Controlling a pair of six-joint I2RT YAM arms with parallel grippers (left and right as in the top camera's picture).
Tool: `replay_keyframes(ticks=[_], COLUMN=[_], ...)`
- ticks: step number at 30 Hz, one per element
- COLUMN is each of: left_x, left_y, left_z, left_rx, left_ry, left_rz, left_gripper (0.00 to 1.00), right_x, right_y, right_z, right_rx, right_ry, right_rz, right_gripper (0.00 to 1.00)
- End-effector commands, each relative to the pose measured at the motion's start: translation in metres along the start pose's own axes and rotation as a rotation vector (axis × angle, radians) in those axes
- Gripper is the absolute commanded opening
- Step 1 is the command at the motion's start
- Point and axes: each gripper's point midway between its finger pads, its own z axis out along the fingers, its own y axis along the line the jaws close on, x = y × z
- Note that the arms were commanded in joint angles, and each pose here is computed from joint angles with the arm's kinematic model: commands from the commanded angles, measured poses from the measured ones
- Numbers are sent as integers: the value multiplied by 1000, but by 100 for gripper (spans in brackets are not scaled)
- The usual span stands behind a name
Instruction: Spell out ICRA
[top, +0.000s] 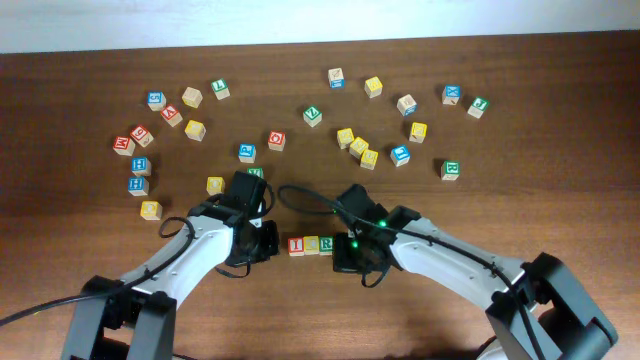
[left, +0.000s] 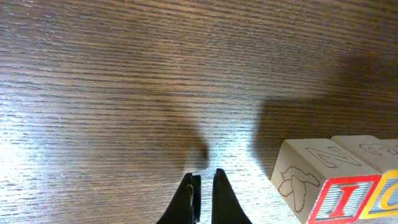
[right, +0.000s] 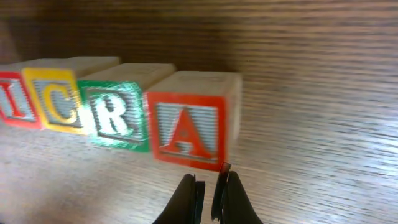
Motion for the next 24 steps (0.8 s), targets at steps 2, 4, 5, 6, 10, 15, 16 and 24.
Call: replay_keyframes(ticks=[2, 4, 5, 6, 10, 15, 16, 24], left_x=[3, 3, 3, 3, 3, 3, 3, 3], left_y=[-1, -1, -1, -1, -1, -1, -1, -1], left_z=[1, 1, 1, 1, 1, 1, 1, 1], left_rx=[4, 4, 4, 4, 4, 4, 4, 4], left_ry=[9, 9, 9, 9, 9, 9, 9, 8], left_rz=[-6, -6, -6, -6, -6, -6, -6, -5], left_gripper=[2, 2, 2, 2, 2, 2, 2, 2], right_x=[-4, -5, -6, -7, -9, -14, -14, -13], right_y=[5, 5, 4, 3, 2, 8, 8, 10], right_z=[-2, -2, -2, -2, -2, -3, -3, -3], right_rx=[10, 11, 16, 21, 25, 4, 4, -9], right_ry=[-35, -36, -43, -48, -58, -79, -79, -74], right_rz=[-5, -6, -6, -6, -6, -12, -12, 16], right_gripper=[4, 4, 4, 4, 4, 4, 4, 4])
